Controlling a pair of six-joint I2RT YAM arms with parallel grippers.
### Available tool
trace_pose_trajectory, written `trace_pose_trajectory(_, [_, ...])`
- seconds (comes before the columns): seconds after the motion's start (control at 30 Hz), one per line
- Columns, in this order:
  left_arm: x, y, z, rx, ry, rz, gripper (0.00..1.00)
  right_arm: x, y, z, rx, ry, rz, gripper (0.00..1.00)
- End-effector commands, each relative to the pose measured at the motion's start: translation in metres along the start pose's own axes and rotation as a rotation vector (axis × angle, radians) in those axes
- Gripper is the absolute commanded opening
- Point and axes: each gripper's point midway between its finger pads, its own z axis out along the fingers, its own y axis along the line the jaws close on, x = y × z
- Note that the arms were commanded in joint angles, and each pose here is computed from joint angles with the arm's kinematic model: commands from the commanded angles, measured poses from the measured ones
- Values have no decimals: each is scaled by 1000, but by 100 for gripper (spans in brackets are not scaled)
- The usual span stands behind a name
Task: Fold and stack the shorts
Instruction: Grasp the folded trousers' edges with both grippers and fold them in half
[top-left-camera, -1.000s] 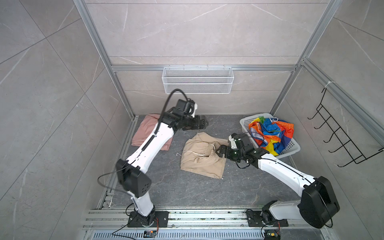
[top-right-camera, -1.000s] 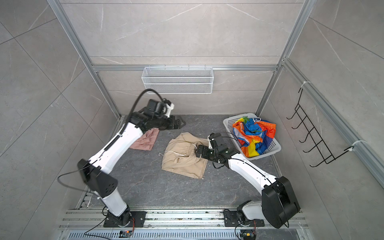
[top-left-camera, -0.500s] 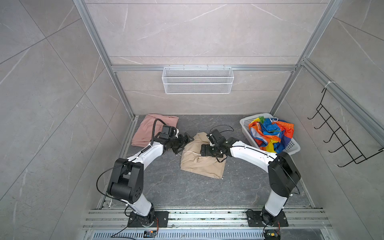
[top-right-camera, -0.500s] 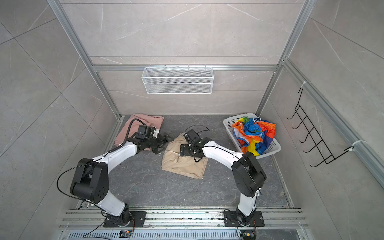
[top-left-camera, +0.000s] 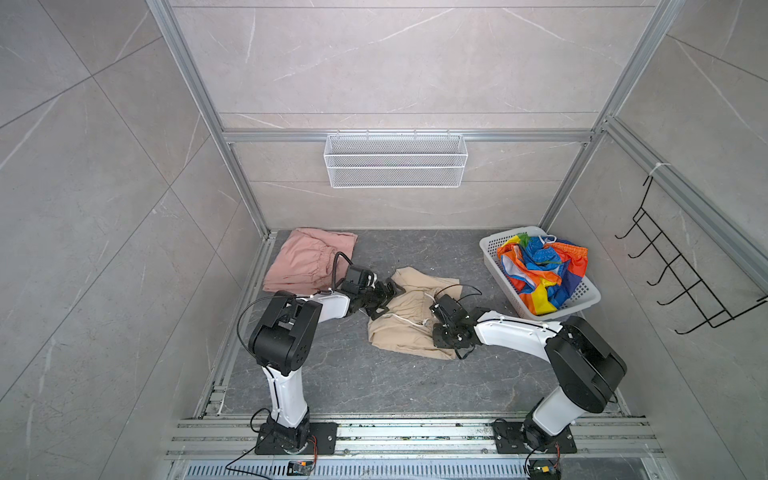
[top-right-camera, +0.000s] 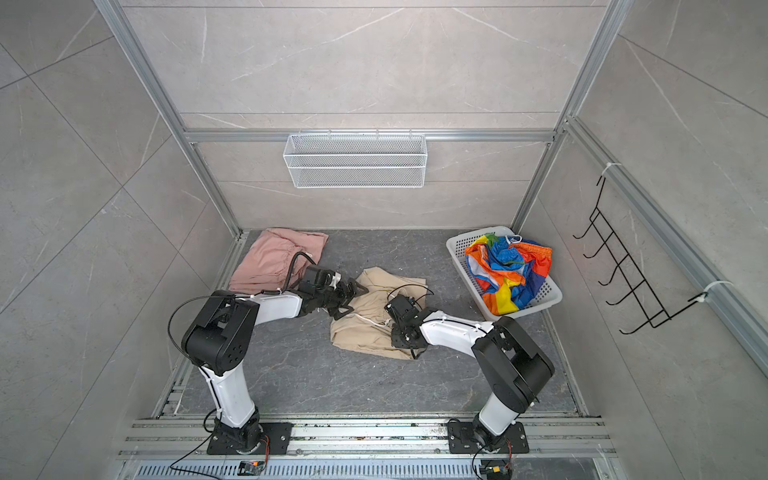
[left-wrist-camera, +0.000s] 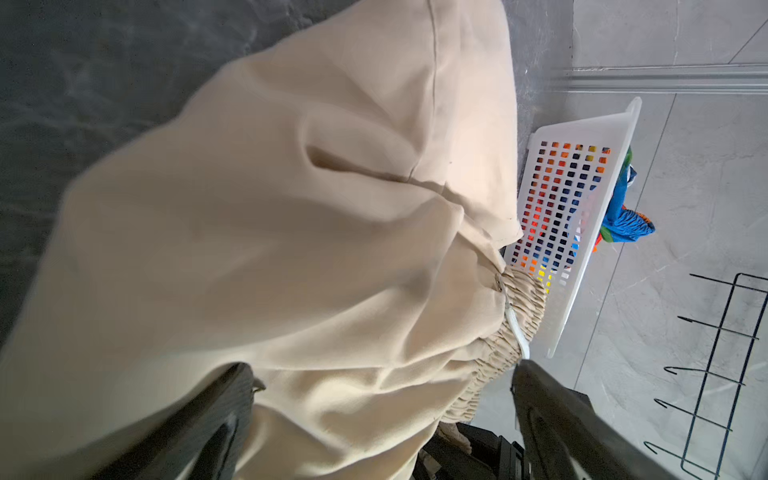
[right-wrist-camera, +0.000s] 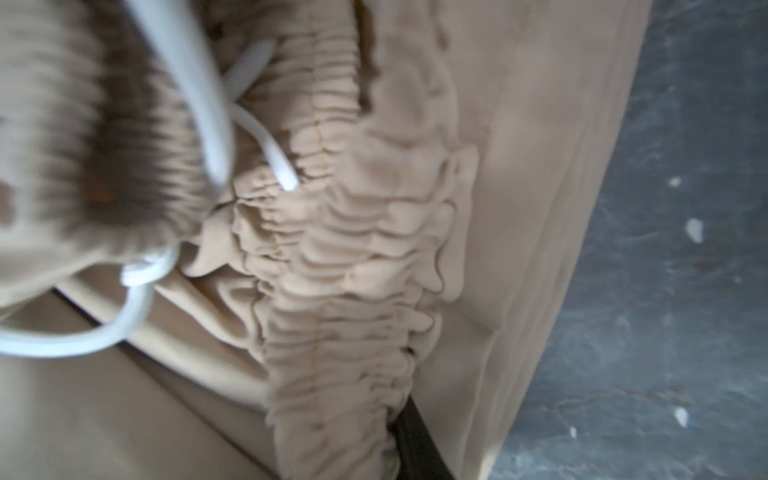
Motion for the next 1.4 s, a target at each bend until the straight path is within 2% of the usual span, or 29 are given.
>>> trace_pose_trajectory(0.0, [-1, 2, -6, -6, -22, 4, 99, -1, -9, -9, 31, -14, -1, 35])
trace_pose_trajectory(0.1, [-6, -33, -25, 53, -58, 91, 99, -24, 1, -42, -19, -83, -5, 55])
trace_pose_trajectory(0.27, [-18, -76, -66, 55, -138, 204, 99, -76, 7, -86, -78, -180, 18, 78])
trace_pose_trajectory(0.4, [-22, -89, -87, 72, -191, 221, 99, -102, 25, -74, -95, -155, 6, 87])
trace_pose_trajectory(0.53, [-11, -82, -86, 117, -179, 146, 99, -117, 42, -42, -104, -104, 4, 86])
trace_pose_trajectory(0.63, [3, -61, -73, 134, -163, 64, 99, -121, 42, -20, -82, -74, 12, 81])
trace_pose_trajectory(0.7, [18, -48, -59, 126, -129, 38, 99, -121, 40, -7, -69, -56, 16, 70])
trace_pose_trajectory(0.8, [39, -24, -38, 80, -81, 4, 99, -121, 42, 0, -91, -41, 25, 40])
trace_pose_trajectory(0.87, [45, -9, -30, 75, -69, -32, 99, -121, 42, -10, -105, -60, 25, 18])
trace_pose_trajectory(0.93, [50, 4, -26, 58, -63, -55, 99, -120, 39, -27, -120, -92, 30, 3])
trace_pose_trajectory(1.03, [54, 20, -23, 28, -55, -64, 99, -103, 19, -38, -78, -108, 33, 0])
trace_pose_trajectory(1.13, [54, 31, -23, -2, -59, -58, 99, -65, -5, -17, -27, -32, 28, 0])
trace_pose_trajectory(1.17, [54, 34, -22, -11, -57, -54, 99, -55, -10, -12, -17, -13, 30, 2])
trace_pose_trajectory(1.23, [54, 39, -23, -32, -55, -37, 99, -51, -15, -21, -8, -16, 22, 18])
trace_pose_trajectory(1.37, [55, 43, -25, -73, -44, -1, 99, -99, 1, -88, -57, -182, -6, 53])
